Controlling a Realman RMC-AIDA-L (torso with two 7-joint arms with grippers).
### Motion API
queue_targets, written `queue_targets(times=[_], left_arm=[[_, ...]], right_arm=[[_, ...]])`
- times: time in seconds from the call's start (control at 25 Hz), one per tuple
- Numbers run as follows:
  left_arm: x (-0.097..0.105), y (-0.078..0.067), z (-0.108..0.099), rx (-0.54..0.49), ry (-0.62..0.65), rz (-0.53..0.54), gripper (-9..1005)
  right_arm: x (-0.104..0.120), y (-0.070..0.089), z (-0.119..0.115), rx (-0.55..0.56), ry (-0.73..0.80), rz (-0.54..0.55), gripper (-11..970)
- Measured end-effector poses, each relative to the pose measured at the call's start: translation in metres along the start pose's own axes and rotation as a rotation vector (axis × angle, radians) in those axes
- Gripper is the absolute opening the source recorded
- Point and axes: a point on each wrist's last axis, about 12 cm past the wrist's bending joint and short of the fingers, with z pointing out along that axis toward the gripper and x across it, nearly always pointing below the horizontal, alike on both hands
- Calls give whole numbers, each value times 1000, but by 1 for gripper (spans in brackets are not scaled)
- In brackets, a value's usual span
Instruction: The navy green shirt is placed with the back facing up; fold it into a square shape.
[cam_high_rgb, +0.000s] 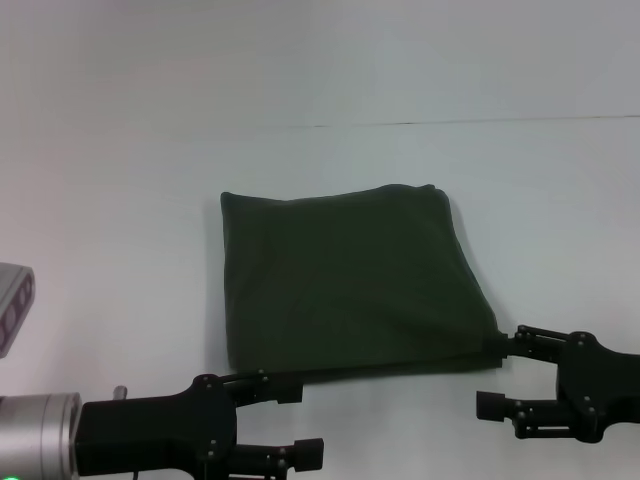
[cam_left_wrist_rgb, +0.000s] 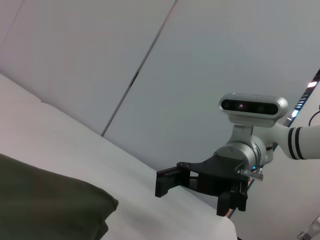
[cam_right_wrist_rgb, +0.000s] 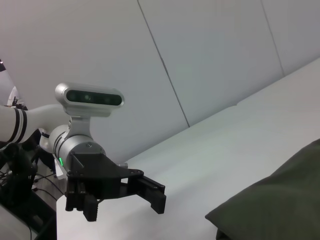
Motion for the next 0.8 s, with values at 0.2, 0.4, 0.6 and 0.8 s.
queue_targets(times=[0.2, 0.4, 0.6, 0.8], left_arm=[[0, 0, 1, -2, 0, 2, 905], [-1, 1, 1, 0, 1, 2, 906], [-1, 1, 1, 0, 1, 6, 907], [-1, 0, 1, 0, 0, 7, 907]], right_arm=[[-2, -1, 2, -1, 0, 7, 898], [-4, -2, 3, -5, 0, 15, 898], [-5, -2, 3, -4, -7, 15, 898], [-5, -2, 4, -4, -11, 15, 898]])
